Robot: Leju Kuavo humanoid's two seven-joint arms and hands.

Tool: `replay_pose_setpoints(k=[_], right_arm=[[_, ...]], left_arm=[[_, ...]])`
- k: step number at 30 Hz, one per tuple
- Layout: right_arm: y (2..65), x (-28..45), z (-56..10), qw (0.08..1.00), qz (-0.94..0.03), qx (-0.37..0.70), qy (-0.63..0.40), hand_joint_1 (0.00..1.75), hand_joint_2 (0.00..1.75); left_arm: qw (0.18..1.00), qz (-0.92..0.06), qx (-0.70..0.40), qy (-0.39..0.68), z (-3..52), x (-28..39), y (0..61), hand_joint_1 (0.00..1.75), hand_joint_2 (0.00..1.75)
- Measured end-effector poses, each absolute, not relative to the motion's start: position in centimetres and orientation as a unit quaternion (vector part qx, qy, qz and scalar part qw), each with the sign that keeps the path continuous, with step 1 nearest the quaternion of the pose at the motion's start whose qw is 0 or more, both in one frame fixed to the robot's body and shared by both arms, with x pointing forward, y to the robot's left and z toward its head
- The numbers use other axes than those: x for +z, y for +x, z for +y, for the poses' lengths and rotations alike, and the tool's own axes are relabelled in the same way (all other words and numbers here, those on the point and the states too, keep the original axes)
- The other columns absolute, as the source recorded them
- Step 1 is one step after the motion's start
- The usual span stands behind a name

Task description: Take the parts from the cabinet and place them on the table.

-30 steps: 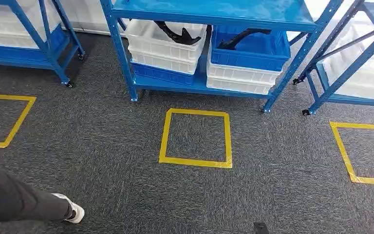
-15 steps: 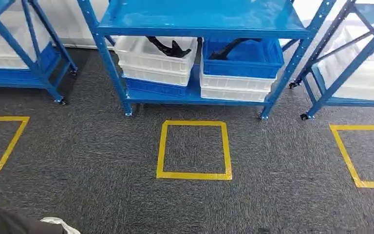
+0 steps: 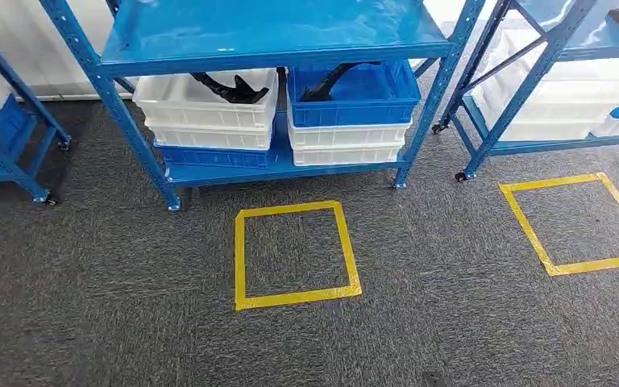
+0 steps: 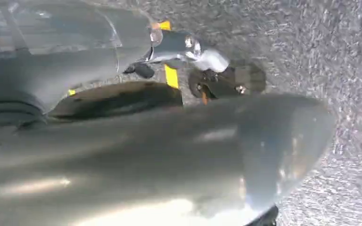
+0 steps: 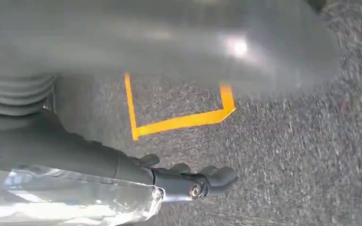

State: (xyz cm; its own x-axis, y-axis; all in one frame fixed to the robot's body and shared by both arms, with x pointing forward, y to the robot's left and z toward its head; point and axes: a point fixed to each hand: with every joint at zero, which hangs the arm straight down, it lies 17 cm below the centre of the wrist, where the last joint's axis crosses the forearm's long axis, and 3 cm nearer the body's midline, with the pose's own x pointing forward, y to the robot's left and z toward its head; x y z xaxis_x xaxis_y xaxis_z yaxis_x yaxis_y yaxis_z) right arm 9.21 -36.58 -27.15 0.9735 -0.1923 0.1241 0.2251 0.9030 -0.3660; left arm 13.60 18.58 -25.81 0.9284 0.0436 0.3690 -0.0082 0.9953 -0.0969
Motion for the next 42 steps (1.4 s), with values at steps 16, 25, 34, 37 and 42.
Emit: replay_pose_setpoints(k=[16,25,34,37,42], right_arm=[[9.2,-27.2,-36.1,0.977,-0.032,-0.106,-0.185,0.00,1.75],[9.2,-27.2,-36.1,0.977,-0.032,-0.103,-0.185,0.00,1.75],[9.0,-27.5,-35.0,0.982,-0.041,-0.083,-0.162,0.00,1.75],[8.5,-27.6,-34.5,0.985,-0.044,-0.062,-0.154,0.00,1.75],[8.0,-27.8,-33.5,0.988,-0.051,-0.034,-0.139,0.00,1.75]], left_arm=[[0.982,-0.184,0.012,-0.051,18.1,-25.8,13.5,0.00,0.00],[0.982,-0.184,0.012,-0.051,18.1,-25.8,13.5,0.00,1.75],[0.984,-0.169,-0.017,-0.053,17.9,-26.0,12.5,0.00,1.75],[0.984,-0.166,-0.034,-0.055,17.8,-26.1,11.8,0.00,1.75],[0.984,-0.160,-0.054,-0.059,17.5,-26.3,10.8,0.00,1.75]])
